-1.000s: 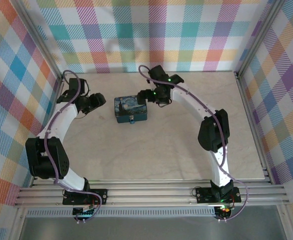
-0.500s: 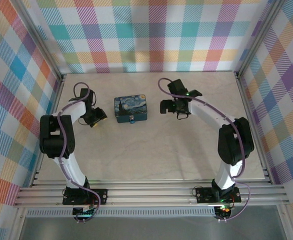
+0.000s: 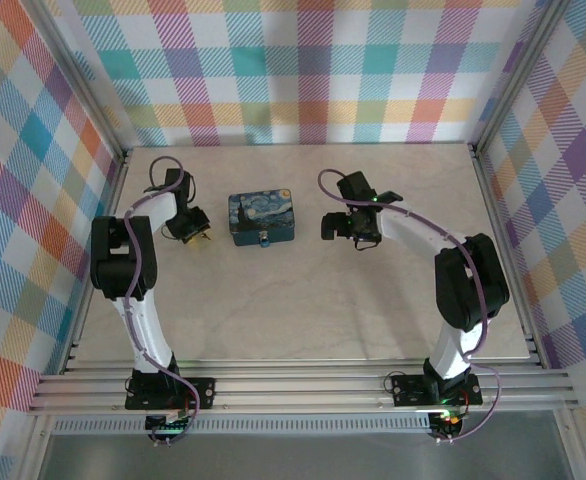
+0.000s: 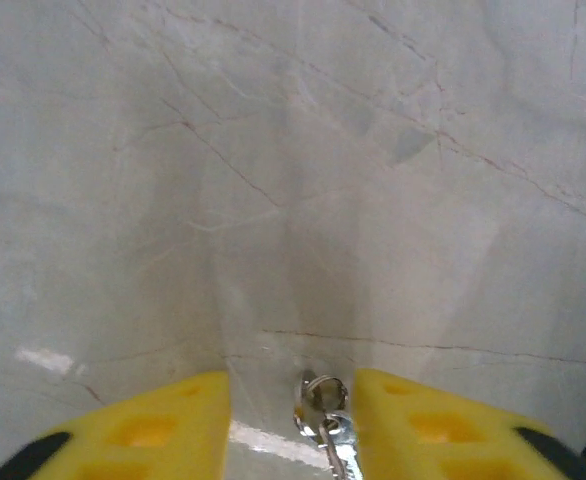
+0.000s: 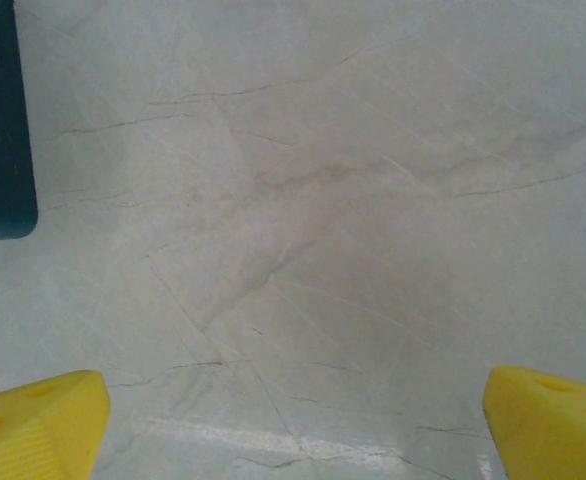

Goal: Unlock a padlock with a key

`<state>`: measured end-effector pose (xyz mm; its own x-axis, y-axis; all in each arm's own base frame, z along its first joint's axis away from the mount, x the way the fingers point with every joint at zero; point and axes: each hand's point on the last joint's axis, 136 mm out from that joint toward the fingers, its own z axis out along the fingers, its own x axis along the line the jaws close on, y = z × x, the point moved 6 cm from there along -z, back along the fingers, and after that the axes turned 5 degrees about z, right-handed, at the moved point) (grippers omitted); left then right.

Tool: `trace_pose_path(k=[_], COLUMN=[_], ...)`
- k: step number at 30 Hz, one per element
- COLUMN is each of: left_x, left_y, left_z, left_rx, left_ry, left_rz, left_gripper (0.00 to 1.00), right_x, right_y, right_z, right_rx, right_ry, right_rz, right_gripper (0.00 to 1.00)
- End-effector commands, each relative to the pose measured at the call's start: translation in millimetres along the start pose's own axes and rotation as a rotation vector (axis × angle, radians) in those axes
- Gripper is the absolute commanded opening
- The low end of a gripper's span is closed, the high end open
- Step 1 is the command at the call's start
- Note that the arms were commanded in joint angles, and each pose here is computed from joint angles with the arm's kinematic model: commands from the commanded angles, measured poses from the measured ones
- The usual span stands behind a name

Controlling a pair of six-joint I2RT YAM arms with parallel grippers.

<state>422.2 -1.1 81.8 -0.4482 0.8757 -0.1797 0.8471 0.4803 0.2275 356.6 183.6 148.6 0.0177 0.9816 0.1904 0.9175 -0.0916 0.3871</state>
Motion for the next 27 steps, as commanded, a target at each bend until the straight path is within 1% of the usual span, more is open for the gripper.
trace_pose_path(k=[1,5,8,12,18,22,24,26,27], left_x=[0,3,3,1,-11,-34,-49,-62,-68], left_y=[-1,-11,-17,-25,-41,-65,-79,-95,-101], left_z=[6,0,-12,-35,-90,-128,-142,-151,-153], left_rx=[0.011,0.011,0.001,-0.023,-0.079,-0.118,-0.128,-0.128,-0.127], left_ry=[0.016,0.014,-0.015,-0.074,-0.201,-0.357,-0.426,-0.448,-0.454], left_rz=[0.009,0.028,0.045,0.067,0.117,0.193,0.236,0.253,0.259], left_gripper=[0.25,0.08,0.01,0.0,0.0,0.0,0.0,0.0,0.0], right_x=[8,11,15,18,26,37,44,51,53], right_y=[2,1,-2,-7,-21,-32,-37,-43,-47], right_z=[-13,-18,-23,-31,-40,-44,-49,-56,-59], right_rx=[-0.026,-0.033,-0.037,-0.042,-0.031,-0.011,-0.013,-0.036,-0.051], right_ry=[0.064,0.103,0.151,0.224,0.376,0.543,0.641,0.714,0.727], right_rz=[0.021,0.036,0.048,0.068,0.102,0.112,0.098,0.052,0.024], right_gripper=[0.94,0.91,0.87,0.83,0.78,0.74,0.67,0.61,0.59])
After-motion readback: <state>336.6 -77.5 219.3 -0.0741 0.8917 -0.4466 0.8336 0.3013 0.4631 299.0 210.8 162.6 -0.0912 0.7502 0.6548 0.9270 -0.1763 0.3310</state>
